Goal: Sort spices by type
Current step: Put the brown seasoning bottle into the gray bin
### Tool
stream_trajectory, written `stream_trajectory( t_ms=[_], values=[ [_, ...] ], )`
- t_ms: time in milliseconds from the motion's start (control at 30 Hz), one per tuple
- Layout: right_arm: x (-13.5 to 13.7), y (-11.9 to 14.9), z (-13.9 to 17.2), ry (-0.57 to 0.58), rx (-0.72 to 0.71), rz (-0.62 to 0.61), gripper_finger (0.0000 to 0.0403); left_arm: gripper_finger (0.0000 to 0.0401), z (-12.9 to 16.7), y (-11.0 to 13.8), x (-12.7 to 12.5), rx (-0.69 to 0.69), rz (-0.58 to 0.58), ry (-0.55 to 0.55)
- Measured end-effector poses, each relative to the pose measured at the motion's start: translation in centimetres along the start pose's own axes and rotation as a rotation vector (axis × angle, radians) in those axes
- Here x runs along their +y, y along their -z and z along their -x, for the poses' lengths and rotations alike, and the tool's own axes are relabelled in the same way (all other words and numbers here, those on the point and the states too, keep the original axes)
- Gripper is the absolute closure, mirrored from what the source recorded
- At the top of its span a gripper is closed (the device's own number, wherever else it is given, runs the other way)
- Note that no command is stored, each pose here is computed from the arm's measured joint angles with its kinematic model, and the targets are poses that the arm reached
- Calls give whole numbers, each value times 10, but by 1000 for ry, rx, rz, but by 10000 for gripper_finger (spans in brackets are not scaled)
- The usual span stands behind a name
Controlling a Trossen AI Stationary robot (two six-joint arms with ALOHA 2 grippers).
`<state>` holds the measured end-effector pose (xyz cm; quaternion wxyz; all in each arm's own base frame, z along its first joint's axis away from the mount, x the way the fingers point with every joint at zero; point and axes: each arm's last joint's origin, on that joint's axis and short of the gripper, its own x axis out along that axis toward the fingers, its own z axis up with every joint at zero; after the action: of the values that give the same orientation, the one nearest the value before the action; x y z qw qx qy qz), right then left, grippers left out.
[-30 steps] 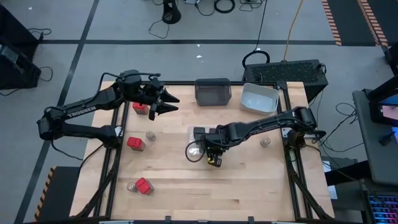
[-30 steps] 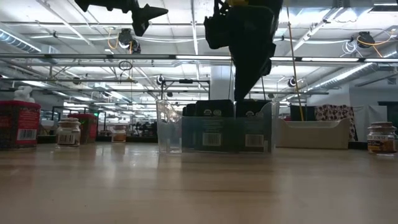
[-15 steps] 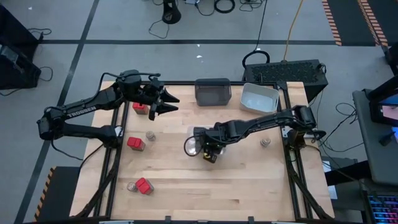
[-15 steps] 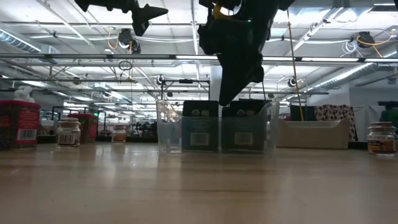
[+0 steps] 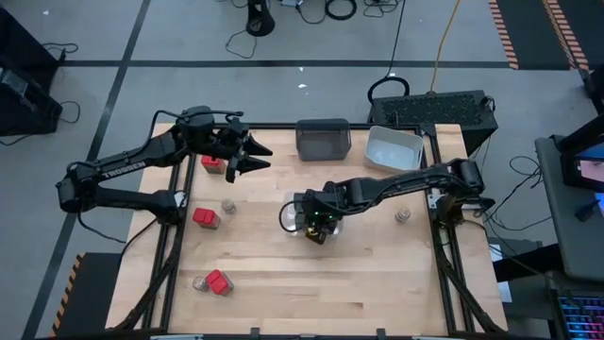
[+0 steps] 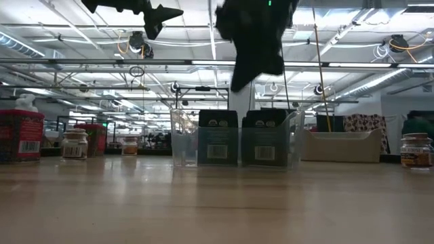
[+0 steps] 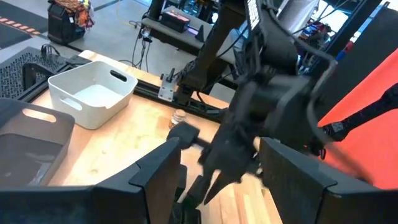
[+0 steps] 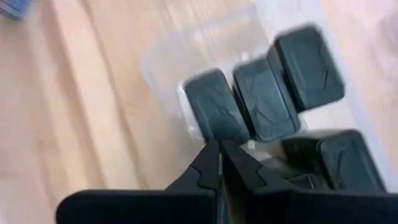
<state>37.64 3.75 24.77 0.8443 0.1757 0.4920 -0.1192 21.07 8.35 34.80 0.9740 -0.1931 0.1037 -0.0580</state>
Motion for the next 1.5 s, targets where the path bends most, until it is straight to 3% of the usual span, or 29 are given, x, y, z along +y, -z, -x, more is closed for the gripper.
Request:
stream_trajectory(
  t_ms=[133, 267, 767, 1500],
  values=[
    [0, -4, 32, -44, -57, -18, 403, 178, 0, 0, 0, 0, 12, 1],
    [-1, 4, 53, -68, -5, -34, 403, 178, 1, 0, 0, -1, 23, 2],
    [23, 20, -1, -22, 99, 56, 403, 178, 1, 0, -1, -2, 16, 2],
    [24, 21, -3, -18, 105, 81, 403, 178, 1, 0, -1, 0, 23, 7]
  ],
)
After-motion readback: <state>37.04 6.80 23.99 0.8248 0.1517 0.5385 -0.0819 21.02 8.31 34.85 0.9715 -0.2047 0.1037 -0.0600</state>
